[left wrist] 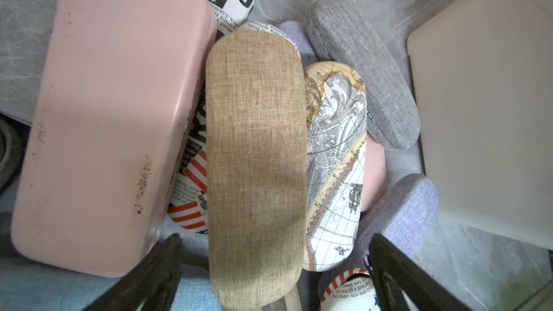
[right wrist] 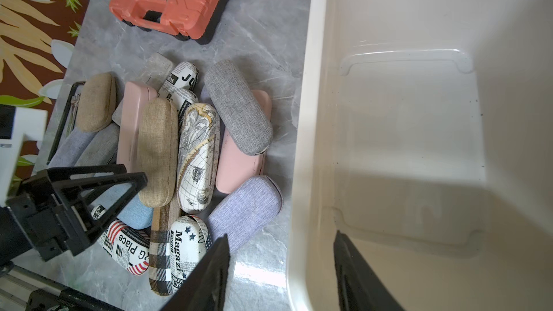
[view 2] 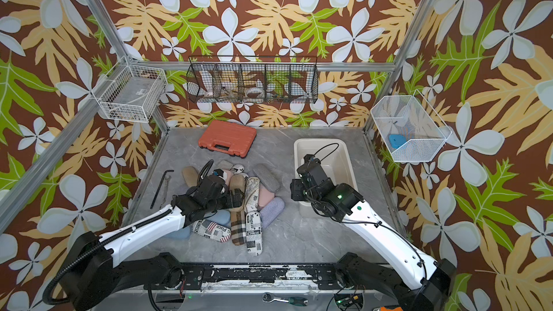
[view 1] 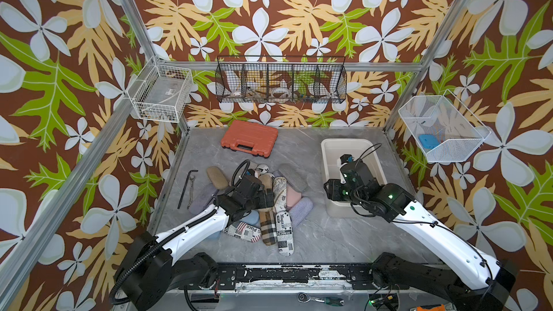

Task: Put the glasses cases into the storage boxes
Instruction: Pick up the glasses case.

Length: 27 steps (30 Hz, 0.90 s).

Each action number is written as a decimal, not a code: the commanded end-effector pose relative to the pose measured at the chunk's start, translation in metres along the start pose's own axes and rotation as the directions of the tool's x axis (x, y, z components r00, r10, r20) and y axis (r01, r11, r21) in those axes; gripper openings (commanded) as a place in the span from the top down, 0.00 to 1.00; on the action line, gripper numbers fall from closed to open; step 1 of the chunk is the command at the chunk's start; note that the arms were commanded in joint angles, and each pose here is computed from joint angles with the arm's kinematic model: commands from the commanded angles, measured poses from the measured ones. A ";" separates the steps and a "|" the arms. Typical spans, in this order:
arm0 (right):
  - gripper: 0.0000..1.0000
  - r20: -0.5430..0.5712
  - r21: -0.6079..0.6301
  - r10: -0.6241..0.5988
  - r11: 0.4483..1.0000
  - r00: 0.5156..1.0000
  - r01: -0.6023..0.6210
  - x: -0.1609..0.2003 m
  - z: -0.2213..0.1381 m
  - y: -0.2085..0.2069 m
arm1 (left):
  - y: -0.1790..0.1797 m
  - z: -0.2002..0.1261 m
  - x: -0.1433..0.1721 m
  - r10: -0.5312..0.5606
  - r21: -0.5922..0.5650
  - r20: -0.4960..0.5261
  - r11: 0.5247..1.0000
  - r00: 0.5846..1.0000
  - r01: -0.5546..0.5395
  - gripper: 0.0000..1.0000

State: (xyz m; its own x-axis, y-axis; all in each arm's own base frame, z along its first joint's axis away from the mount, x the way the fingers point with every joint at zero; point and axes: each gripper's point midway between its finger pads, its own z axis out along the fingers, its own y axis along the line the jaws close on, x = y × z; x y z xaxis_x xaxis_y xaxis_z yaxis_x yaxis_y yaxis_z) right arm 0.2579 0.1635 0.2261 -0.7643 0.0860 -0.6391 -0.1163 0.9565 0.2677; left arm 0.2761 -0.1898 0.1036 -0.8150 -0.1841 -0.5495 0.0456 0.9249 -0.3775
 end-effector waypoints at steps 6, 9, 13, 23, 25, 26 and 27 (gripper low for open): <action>0.45 0.056 0.010 -0.030 1.000 0.998 0.030 -0.006 -0.008 -0.005 | 0.021 0.015 0.016 0.011 -0.151 -0.032 0.988 0.999 -0.015 0.09; 0.49 0.073 -0.007 -0.035 0.999 0.997 0.036 -0.011 -0.008 -0.001 | 0.021 0.020 0.016 0.010 -0.164 -0.032 0.986 0.999 -0.015 0.13; 0.51 0.080 -0.007 -0.055 0.998 0.995 0.055 -0.014 -0.005 0.002 | 0.015 0.025 0.013 0.015 -0.143 -0.028 0.989 0.999 -0.019 0.16; 0.53 0.075 0.007 -0.075 0.997 0.994 0.075 -0.014 0.002 0.001 | 0.018 0.037 0.015 0.022 -0.199 -0.057 0.979 0.998 -0.033 0.34; 0.53 0.078 0.005 -0.071 0.998 0.994 0.070 -0.014 0.001 0.001 | 0.020 0.034 0.014 0.016 -0.209 -0.047 0.978 0.999 -0.025 0.40; 0.53 0.081 0.001 -0.070 0.998 0.994 0.071 -0.015 0.000 0.002 | 0.019 0.032 0.014 0.014 -0.205 -0.042 0.978 0.999 -0.022 0.43; 0.53 0.083 -0.003 -0.070 0.998 0.994 0.070 -0.015 -0.001 0.002 | 0.019 0.030 0.012 0.012 -0.203 -0.033 0.979 0.999 -0.018 0.45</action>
State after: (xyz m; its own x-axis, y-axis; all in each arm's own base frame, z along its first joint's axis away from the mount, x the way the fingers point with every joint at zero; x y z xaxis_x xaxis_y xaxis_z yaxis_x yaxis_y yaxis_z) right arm 0.2666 0.1636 0.2326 -0.7145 0.0382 -0.6986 -0.1665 0.9605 0.2228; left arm 0.2849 -0.1909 0.0636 -0.8449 -0.1415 -0.5159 -0.0294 0.9752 -0.2194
